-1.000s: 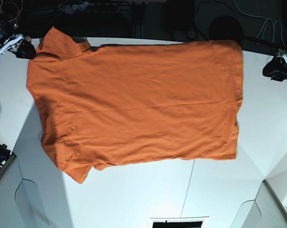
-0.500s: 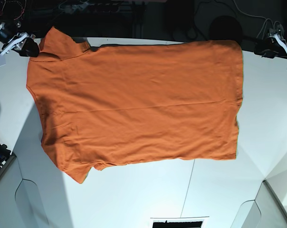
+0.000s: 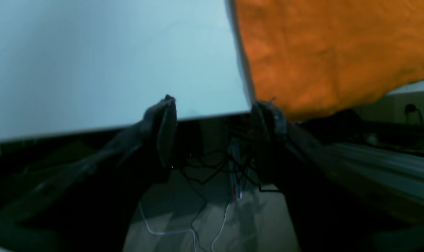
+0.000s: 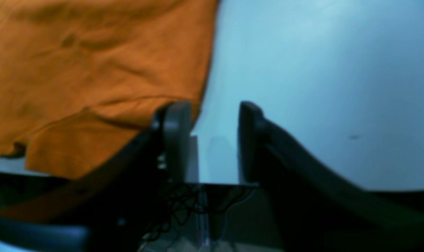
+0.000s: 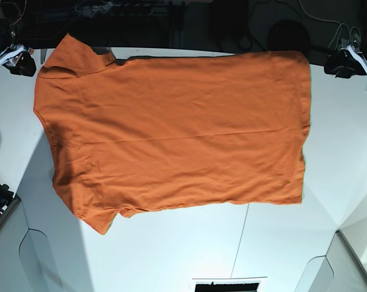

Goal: Layout the t-shirt on the table in an organized manner, then fold the t-shirt properly
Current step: 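Lower both grippers to the shirt's long edge and grasp it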

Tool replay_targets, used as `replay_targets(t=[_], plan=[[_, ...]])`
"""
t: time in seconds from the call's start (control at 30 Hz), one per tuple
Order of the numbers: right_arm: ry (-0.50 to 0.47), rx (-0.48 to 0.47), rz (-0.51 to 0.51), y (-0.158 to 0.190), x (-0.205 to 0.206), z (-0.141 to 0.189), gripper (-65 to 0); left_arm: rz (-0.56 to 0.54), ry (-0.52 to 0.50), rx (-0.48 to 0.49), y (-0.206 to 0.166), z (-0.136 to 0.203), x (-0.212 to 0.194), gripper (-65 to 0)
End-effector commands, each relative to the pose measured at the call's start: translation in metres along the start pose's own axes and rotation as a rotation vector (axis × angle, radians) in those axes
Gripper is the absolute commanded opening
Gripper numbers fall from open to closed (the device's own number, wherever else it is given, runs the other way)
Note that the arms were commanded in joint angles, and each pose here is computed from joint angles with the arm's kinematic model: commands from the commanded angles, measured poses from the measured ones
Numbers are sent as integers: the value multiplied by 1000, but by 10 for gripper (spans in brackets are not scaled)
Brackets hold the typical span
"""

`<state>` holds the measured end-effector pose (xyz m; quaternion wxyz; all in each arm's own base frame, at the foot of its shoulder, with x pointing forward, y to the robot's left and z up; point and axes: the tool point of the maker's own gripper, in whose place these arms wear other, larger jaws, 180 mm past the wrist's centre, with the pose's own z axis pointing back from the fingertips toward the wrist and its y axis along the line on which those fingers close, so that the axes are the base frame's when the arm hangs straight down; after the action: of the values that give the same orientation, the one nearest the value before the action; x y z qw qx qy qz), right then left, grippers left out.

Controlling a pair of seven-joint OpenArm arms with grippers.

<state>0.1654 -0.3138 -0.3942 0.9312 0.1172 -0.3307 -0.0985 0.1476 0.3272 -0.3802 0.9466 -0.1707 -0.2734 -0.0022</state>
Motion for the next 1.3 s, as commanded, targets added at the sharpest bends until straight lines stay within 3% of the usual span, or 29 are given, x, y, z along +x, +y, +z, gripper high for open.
replay_targets(t=[0.0, 0.1, 0.3, 0.53, 0.83, 1.27], plan=[[-29, -25, 28, -6, 13, 6, -338, -26, -22, -15, -3, 2, 12, -288], [-18, -36, 35, -9, 11, 6, -272, -51, 11, -22, -7, -8, 7, -288], [-17, -34, 30, -8, 9, 5, -273, -122, 63, -23, -13, -26, 5, -267], [-25, 3, 19, 0, 9, 3, -273, -120, 98, -26, -13, -26, -1, -267], [77, 106, 68, 39, -17, -21, -273, -96, 114, -51, -18, -25, -7, -267], [100, 173, -13, 71, -44, -33, -273, -94, 193, -77, -27, -25, -35, -268]])
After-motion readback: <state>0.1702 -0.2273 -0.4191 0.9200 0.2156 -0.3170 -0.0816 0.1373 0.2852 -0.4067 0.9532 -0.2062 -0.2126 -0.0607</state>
